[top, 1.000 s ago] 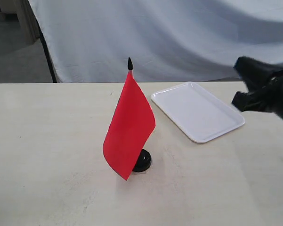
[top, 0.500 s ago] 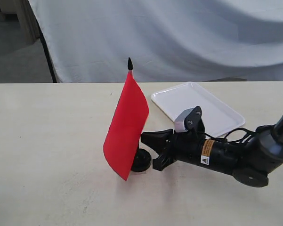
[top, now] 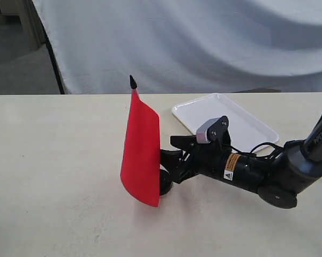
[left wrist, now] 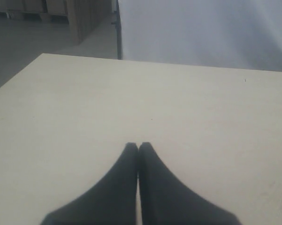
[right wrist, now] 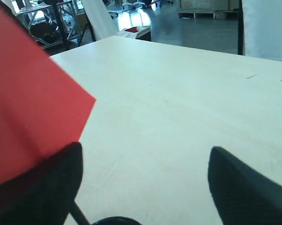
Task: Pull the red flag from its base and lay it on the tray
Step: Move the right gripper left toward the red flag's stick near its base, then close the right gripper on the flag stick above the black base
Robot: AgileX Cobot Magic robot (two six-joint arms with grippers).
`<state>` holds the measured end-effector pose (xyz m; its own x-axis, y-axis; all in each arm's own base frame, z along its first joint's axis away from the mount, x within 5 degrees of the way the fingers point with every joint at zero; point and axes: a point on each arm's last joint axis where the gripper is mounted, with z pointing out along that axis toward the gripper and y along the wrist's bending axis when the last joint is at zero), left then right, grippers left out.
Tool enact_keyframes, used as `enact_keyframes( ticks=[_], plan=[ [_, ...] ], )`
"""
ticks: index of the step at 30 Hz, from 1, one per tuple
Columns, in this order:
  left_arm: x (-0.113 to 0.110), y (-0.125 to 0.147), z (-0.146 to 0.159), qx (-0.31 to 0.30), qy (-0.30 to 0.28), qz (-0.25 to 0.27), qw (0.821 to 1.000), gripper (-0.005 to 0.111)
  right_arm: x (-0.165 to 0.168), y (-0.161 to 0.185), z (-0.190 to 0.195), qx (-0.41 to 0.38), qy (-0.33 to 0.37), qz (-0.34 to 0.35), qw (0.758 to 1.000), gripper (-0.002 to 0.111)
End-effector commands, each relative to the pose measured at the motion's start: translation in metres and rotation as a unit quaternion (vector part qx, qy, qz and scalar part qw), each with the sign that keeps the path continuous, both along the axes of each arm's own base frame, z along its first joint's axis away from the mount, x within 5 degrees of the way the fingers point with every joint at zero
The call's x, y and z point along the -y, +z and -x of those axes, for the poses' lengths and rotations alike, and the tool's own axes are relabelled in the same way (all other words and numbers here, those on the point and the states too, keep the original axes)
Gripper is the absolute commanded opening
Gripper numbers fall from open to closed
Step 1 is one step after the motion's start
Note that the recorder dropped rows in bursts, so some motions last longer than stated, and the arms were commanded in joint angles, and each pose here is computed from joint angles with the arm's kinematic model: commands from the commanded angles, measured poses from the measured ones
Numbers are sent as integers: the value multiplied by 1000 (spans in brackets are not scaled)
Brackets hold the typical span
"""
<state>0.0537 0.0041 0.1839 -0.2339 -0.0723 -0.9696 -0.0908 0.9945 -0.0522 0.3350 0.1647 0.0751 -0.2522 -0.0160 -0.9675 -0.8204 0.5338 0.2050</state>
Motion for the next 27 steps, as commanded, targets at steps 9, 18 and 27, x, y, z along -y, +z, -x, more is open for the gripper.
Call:
enact_keyframes(
  ticks=[9, 18, 27],
  plan=[
    [0, 0, 0, 2, 1, -2, 1000, 0, -12, -1, 13, 6, 59, 4, 998, 67],
    [0, 0, 0, 2, 1, -2, 1000, 0, 16, -5, 14, -23, 112, 20, 993, 67],
    [0, 0, 0, 2, 1, -2, 1000, 0, 15, -6, 17, -19, 133, 28, 991, 67]
  ],
)
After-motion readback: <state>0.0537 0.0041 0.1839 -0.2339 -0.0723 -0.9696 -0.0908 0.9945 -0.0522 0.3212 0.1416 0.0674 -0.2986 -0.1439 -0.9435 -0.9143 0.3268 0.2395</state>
